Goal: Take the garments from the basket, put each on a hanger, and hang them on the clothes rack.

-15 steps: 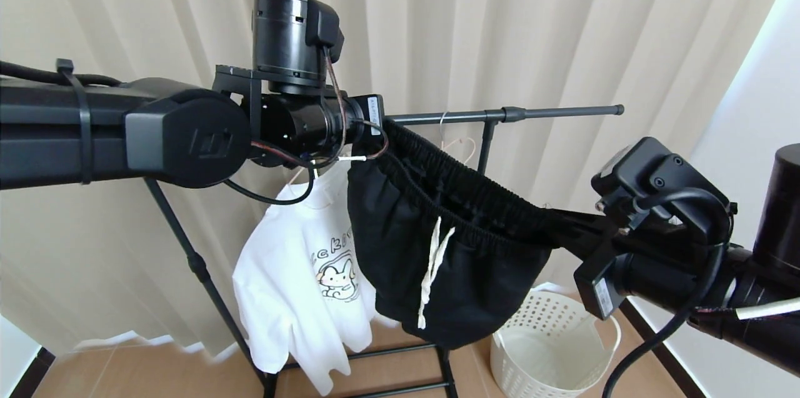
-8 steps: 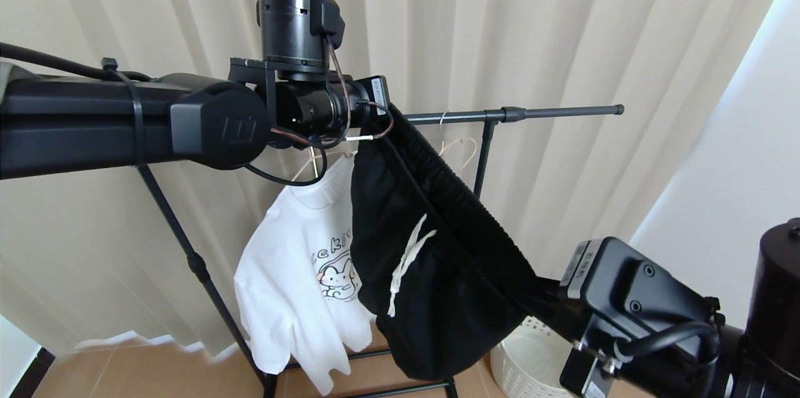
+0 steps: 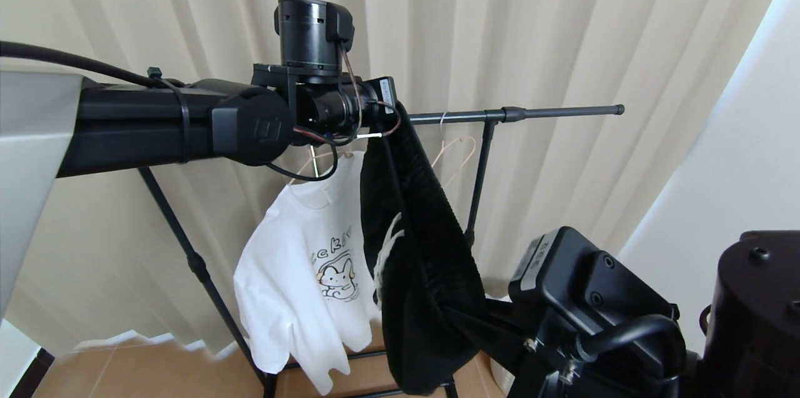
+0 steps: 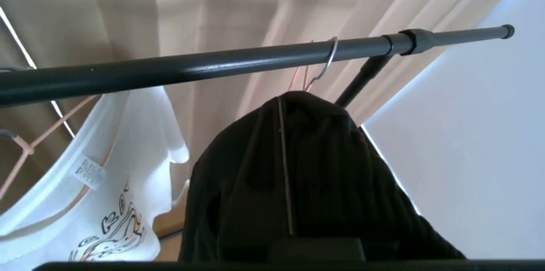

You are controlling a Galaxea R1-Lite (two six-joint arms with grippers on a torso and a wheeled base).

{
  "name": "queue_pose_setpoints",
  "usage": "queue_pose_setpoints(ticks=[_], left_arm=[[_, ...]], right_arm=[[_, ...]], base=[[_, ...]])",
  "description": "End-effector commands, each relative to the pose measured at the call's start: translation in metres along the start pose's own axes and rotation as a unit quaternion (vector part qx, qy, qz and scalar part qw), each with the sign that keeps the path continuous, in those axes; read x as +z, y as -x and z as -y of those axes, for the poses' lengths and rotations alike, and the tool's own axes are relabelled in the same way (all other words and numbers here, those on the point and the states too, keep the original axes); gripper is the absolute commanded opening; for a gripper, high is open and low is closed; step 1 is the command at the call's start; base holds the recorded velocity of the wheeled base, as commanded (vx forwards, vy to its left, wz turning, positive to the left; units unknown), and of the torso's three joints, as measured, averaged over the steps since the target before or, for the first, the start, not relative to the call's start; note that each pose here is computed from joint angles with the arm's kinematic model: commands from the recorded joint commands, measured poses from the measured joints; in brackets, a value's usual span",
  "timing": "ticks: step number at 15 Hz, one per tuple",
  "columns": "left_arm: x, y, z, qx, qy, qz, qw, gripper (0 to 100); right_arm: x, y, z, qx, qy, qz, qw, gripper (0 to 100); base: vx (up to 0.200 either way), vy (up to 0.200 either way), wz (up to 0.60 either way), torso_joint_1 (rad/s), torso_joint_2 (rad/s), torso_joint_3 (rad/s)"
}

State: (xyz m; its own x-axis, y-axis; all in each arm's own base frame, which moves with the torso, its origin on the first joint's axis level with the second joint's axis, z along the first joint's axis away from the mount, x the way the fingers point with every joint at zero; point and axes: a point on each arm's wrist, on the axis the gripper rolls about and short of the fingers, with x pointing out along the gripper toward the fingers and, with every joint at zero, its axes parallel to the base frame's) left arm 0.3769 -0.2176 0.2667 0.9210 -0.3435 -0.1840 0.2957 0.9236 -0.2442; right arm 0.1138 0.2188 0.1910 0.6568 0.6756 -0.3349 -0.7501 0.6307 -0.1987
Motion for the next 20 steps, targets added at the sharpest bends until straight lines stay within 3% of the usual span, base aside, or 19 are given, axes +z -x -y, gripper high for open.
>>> queue_pose_setpoints(ticks=[1, 5, 9, 15, 18, 20], left_arm=[[-0.004, -0.005, -0.001, 0.002, 0.0, -0.004, 1.0, 0], [-0.008, -0.013, -0.003, 0.006, 0.0, -0.005, 1.0, 0], [-0.008, -0.014, -0.005, 0.008, 0.0, -0.006, 1.0, 0], [-0.005, -0.012, -0.01, 0.015, 0.002, -0.005, 0.9999, 0], [0.002, 0.0, -0.016, 0.023, 0.003, -0.005, 0.9997, 0], [0.005, 0.011, -0.019, 0.026, -0.001, -0.008, 0.9996, 0]], right_arm=[[0.006, -0.005, -0.005, 0.007, -0.016, 0.005, 0.9998, 0], [0.012, -0.004, -0.007, 0.023, -0.041, 0.019, 0.9987, 0], [0.021, -0.003, -0.007, 0.027, -0.064, 0.07, 0.9951, 0], [0.012, -0.004, -0.006, 0.02, -0.051, 0.048, 0.9973, 0], [-0.007, -0.012, 0.027, -0.045, 0.015, -0.016, 0.9988, 0], [-0.022, -0.028, 0.058, -0.1, 0.032, -0.065, 0.9923, 0]], base=[[0.0, 0.0, 0.0, 0.0, 0.0, 0.0], [0.0, 0.0, 0.0, 0.0, 0.0, 0.0], [0.0, 0.0, 0.0, 0.0, 0.0, 0.0], [0.0, 0.0, 0.0, 0.0, 0.0, 0.0], [0.0, 0.0, 0.0, 0.0, 0.0, 0.0], [0.0, 0.0, 0.0, 0.0, 0.0, 0.0]])
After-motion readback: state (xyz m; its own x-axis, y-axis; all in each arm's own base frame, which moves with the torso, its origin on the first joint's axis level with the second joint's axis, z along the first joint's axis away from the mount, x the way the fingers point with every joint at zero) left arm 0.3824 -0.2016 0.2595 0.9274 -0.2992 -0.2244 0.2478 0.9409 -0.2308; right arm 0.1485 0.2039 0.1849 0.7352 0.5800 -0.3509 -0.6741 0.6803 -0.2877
